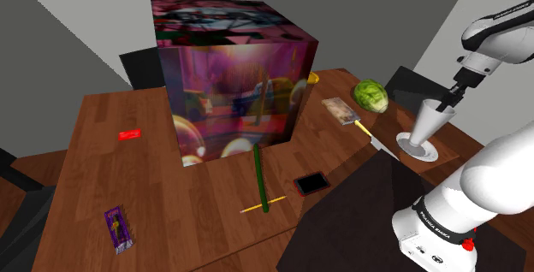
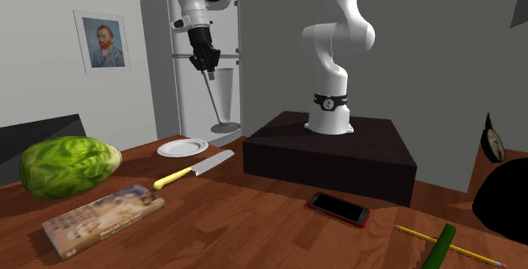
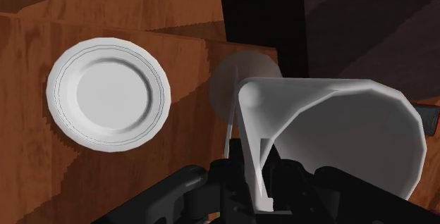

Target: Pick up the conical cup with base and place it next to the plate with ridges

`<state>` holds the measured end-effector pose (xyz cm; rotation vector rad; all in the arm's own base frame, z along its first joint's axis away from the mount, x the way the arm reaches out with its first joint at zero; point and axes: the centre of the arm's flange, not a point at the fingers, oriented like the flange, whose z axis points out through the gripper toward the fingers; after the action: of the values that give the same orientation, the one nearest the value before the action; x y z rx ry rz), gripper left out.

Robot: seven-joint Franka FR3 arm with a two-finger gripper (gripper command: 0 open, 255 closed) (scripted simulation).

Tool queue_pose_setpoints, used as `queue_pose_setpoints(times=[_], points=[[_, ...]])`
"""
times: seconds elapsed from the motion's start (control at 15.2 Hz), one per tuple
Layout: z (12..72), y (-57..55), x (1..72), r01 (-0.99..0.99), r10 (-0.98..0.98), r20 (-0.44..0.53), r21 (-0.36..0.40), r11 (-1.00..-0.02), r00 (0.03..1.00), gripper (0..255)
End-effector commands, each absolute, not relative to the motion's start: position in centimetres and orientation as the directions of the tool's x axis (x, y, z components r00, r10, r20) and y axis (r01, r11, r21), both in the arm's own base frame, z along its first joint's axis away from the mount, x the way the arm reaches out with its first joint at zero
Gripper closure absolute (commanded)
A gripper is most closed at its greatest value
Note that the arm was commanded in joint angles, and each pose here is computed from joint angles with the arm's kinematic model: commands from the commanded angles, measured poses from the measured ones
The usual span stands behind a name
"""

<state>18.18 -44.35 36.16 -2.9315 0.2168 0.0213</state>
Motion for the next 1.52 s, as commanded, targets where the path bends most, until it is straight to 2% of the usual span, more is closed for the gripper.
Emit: queue_pose_setpoints(times=[0.0, 1.45], points=[[35.1, -44.3, 18.2, -0.147, -0.145, -0.028, -0.198, -0.969, 0.989, 255], [24.4, -44.3, 18.2, -0.147, -0.145, -0.028, -0.198, -0.969, 0.989, 255]])
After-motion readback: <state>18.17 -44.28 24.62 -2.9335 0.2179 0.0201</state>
